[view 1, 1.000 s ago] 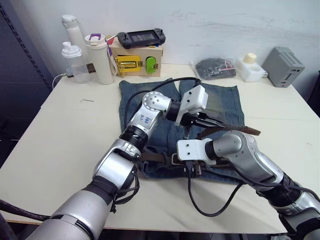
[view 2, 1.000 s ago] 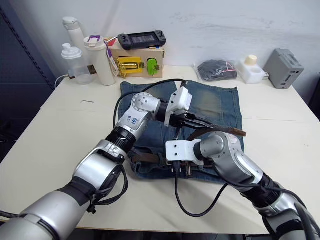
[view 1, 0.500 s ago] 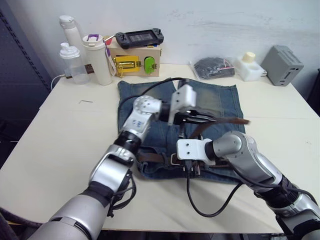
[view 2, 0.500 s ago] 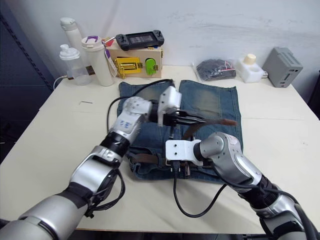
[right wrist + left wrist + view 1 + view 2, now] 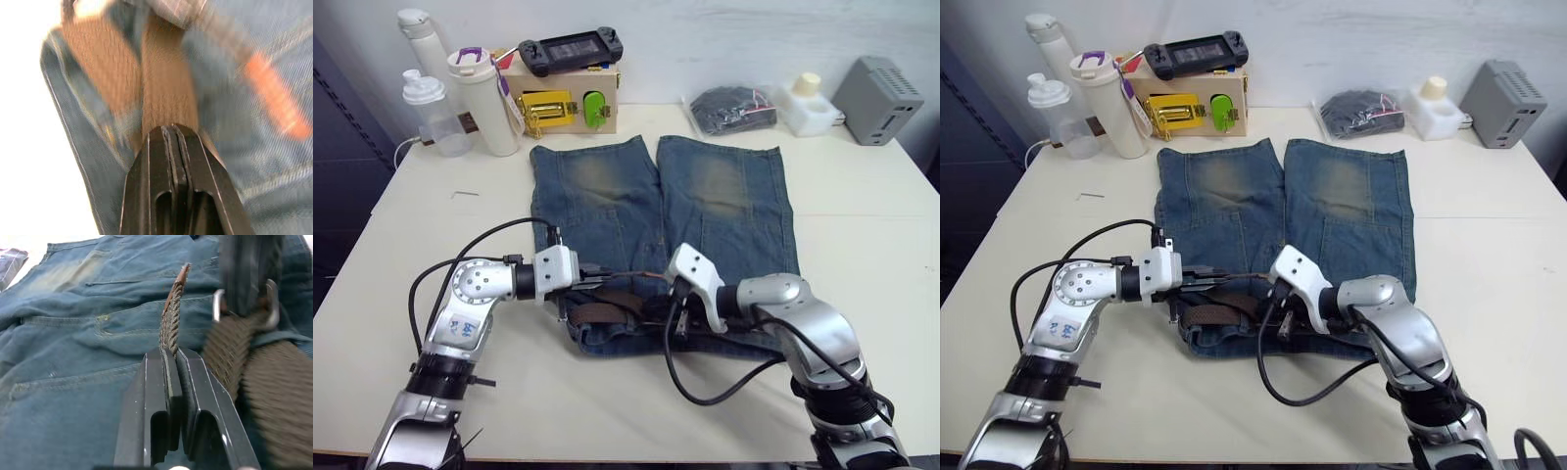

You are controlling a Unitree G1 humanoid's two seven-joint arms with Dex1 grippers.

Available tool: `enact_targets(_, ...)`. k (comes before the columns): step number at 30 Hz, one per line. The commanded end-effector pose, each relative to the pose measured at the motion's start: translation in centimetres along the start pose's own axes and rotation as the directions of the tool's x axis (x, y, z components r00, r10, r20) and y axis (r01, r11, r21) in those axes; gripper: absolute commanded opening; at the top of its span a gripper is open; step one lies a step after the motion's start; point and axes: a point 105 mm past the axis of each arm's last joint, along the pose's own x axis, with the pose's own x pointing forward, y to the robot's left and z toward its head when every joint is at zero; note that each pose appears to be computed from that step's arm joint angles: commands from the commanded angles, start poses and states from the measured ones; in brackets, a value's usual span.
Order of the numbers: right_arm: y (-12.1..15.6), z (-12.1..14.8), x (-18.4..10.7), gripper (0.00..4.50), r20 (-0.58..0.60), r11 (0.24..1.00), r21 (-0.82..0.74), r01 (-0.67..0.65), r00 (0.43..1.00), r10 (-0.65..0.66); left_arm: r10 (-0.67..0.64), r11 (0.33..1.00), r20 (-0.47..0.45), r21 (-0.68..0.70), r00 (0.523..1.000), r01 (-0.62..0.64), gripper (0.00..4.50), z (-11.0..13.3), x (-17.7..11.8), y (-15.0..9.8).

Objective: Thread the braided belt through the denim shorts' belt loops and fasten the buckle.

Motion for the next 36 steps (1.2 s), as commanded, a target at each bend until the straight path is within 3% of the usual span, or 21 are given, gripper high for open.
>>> enact_targets(1, 0.4, 0.8, -1.5, 0.09, 0.043, 0.999, 0.013, 0.039, 0.998, -0.039, 0.029, 0.998, 0.019, 0.046, 0.999, -0.030, 0.00, 1.6, -0.2, 0.1)
enact_targets(5, 0.6, 0.5, -2.7, 1.22, 0.049, 0.995, 0.029, 0.094, 0.994, -0.096, 0.046, 0.998, 0.017, 0.038, 0.999, -0.047, 0.00, 1.8, -0.3, -0.2)
enact_targets(12, 0.5, -0.6, -2.4, 4.46, -0.001, 0.990, 0.000, 0.139, 0.990, -0.139, 0.055, 0.998, 0.030, 0.028, 0.998, -0.056, 0.00, 2.2, -0.1, 0.0)
enact_targets(20, -0.6, -0.2, -2.2, 4.46, -0.011, 0.986, -0.095, 0.140, 0.990, -0.142, 0.055, 0.998, 0.040, 0.024, 0.998, -0.056, 0.00, 2.4, -0.1, -0.1)
enact_targets(27, -1.4, 0.2, -2.7, 1.20, -0.012, 0.984, -0.135, 0.114, 0.993, -0.117, 0.065, 0.998, 0.036, 0.017, 0.997, -0.066, 0.00, 2.4, -0.2, 0.1)
enact_targets(28, -1.4, 0.0, -2.5, 0.90, -0.026, 0.984, -0.145, 0.105, 0.994, -0.110, 0.066, 0.998, 0.035, 0.017, 0.997, -0.066, 0.00, 2.4, -0.3, 0.1)
enact_targets(29, -1.3, -0.2, -2.2, 0.29, -0.038, 0.984, -0.149, 0.094, 0.994, -0.101, 0.066, 0.998, 0.034, 0.017, 0.997, -0.067, 0.00, 2.4, -0.3, 0.1)
enact_targets(30, -1.2, -0.5, -2.0, 0.08, -0.055, 0.984, -0.156, 0.084, 0.994, -0.093, 0.067, 0.998, 0.033, 0.017, 0.997, -0.067, 0.00, 2.4, -0.3, 0.1)
enact_targets(36, -1.2, -1.5, -1.0, 0.08, -0.102, 0.981, -0.188, 0.046, 0.993, -0.066, 0.070, 0.997, 0.034, 0.023, 0.997, -0.071, 0.00, 2.5, -0.2, 0.2)
